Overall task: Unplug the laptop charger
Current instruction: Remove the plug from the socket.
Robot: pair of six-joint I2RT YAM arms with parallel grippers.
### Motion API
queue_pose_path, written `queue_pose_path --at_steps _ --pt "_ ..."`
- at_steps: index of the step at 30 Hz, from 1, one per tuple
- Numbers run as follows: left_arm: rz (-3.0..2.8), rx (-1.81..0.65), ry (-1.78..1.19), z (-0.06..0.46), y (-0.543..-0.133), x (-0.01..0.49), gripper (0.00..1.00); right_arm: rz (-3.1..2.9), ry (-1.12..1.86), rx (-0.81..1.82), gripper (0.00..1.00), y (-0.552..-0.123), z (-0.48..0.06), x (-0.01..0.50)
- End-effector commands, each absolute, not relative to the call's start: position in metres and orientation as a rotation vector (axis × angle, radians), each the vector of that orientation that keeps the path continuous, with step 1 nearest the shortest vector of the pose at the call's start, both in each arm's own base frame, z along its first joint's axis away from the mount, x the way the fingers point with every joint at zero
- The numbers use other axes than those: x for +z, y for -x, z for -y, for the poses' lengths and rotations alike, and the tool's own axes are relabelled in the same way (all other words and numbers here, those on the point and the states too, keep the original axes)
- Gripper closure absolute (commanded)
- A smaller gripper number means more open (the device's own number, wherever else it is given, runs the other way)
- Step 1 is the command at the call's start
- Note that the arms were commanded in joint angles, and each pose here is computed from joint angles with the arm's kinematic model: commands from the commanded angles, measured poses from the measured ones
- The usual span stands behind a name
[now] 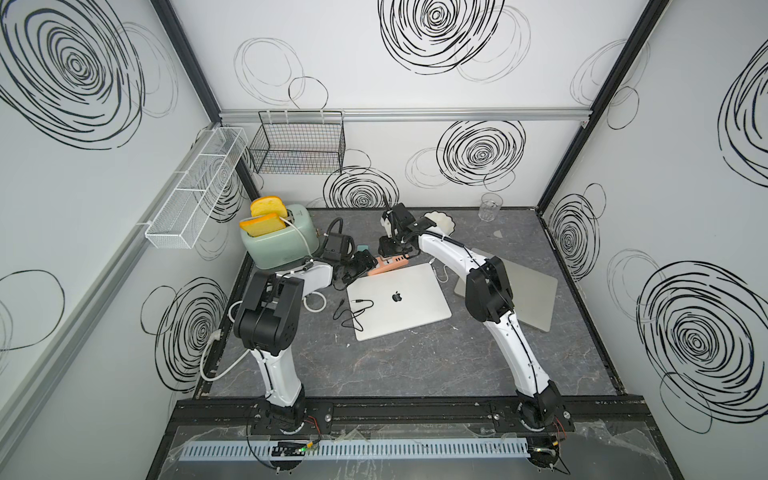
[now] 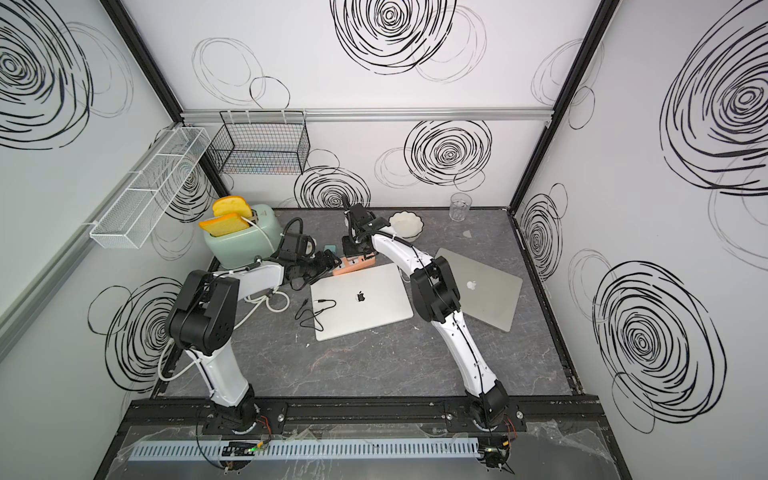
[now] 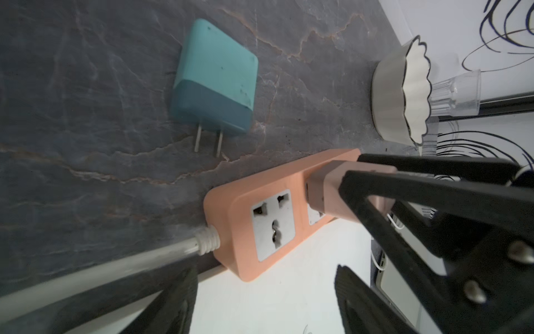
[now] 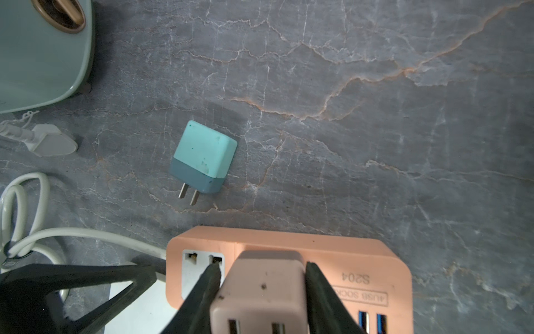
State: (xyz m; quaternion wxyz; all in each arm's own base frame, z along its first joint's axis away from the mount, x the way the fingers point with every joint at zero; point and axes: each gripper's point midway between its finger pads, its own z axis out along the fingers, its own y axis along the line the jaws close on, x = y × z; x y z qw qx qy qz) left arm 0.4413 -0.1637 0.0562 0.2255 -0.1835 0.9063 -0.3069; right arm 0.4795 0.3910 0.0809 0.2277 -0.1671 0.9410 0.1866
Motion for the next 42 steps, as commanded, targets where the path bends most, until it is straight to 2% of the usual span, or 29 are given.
queue_pose_path --at_steps 1,15,26,32,42 --pt "-2.442 -0.776 0.513 0.161 -0.461 0.061 0.22 -2.668 0.489 0.484 0.65 -0.463 -0.384 0.074" --pt "-2.568 -0.463 0.467 0.152 -0.456 0.028 0.31 -2.679 0.469 0.531 0.66 -0.462 -0.387 0.074" --pt "-2.576 -0.273 0.474 0.135 -0.459 0.021 0.39 -2.677 0.473 0.519 0.69 -0.462 -0.385 0.076" --pt "-2.592 -0.232 0.463 0.132 -0.459 0.016 0.46 -2.674 0.47 0.529 0.72 -0.462 -0.386 0.078" --pt "-2.639 -0.205 0.419 0.137 -0.445 -0.003 0.49 -2.632 0.451 0.581 0.77 -0.467 -0.392 0.1"
